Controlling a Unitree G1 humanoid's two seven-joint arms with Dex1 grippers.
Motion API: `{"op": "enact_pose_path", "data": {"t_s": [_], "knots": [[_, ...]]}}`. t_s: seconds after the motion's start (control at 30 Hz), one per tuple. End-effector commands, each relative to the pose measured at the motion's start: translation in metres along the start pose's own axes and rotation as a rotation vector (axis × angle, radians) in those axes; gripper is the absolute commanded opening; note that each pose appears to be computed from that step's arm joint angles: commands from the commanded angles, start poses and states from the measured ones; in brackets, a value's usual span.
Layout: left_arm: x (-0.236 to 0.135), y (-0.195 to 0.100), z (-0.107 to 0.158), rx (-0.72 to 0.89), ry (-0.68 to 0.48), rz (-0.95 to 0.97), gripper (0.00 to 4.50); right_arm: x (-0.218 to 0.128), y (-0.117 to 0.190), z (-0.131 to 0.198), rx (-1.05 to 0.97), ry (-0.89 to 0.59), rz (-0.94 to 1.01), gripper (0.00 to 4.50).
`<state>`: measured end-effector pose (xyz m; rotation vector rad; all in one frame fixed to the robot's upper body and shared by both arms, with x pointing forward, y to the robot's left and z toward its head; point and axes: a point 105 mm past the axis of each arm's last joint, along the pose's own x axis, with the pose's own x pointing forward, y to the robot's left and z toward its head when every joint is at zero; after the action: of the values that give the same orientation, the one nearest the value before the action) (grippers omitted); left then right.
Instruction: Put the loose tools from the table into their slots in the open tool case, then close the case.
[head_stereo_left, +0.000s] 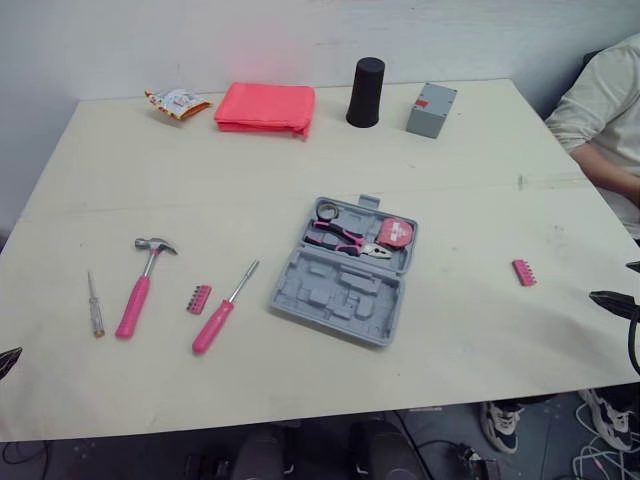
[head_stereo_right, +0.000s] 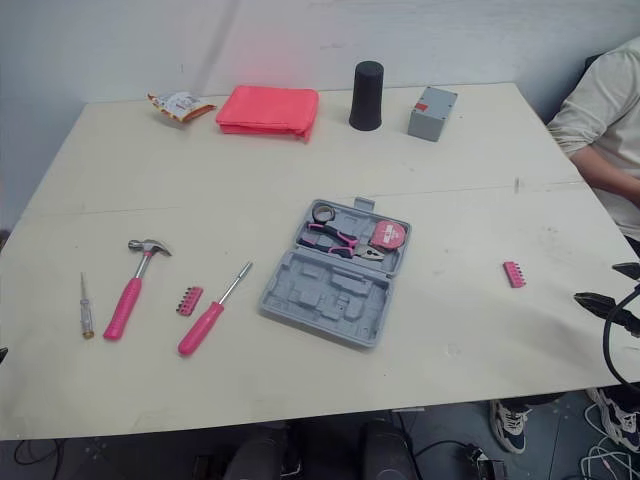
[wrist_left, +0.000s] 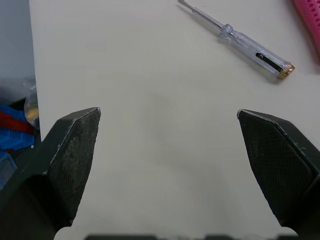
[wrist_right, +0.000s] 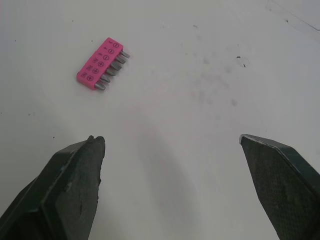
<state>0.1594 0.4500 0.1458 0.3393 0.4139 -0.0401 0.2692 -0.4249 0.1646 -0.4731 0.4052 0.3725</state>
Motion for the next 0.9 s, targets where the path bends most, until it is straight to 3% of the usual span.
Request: {"op": "enact_pose_path", "data": {"t_s": [0.03, 0.27, 0.4, 0.53, 0.77, 0.87, 0.9], "knots": [[-0.003, 0.005, 0.003, 0.015, 0.006, 0.016, 4.45, -0.005, -0.004, 0.01, 0.005, -0.053, -0.026, 4.5], [0.003, 0.002, 0.009, 0.042, 0.01, -0.013, 4.45, -0.003, 0.001, 0.01, 0.004, -0.059, -0.017, 4.5], [0.029, -0.027, 0.059, 0.123, -0.101, -0.164, 4.45, 0.007, 0.022, 0.036, 0.048, -0.153, 0.066, 4.5], [0.072, -0.078, 0.115, 0.268, -0.181, -0.371, 4.45, 0.03, 0.067, 0.063, 0.014, -0.188, 0.16, 4.5], [0.143, -0.174, 0.182, 0.314, -0.284, -0.622, 4.45, 0.073, 0.116, 0.092, 0.021, -0.185, 0.143, 4.5], [0.165, -0.199, 0.191, 0.366, -0.281, -0.657, 3.57, 0.084, 0.127, 0.093, -0.012, -0.151, 0.136, 3.66], [0.17, -0.206, 0.192, 0.381, -0.28, -0.673, 3.09, 0.088, 0.129, 0.094, -0.021, -0.147, 0.129, 3.11]]}}
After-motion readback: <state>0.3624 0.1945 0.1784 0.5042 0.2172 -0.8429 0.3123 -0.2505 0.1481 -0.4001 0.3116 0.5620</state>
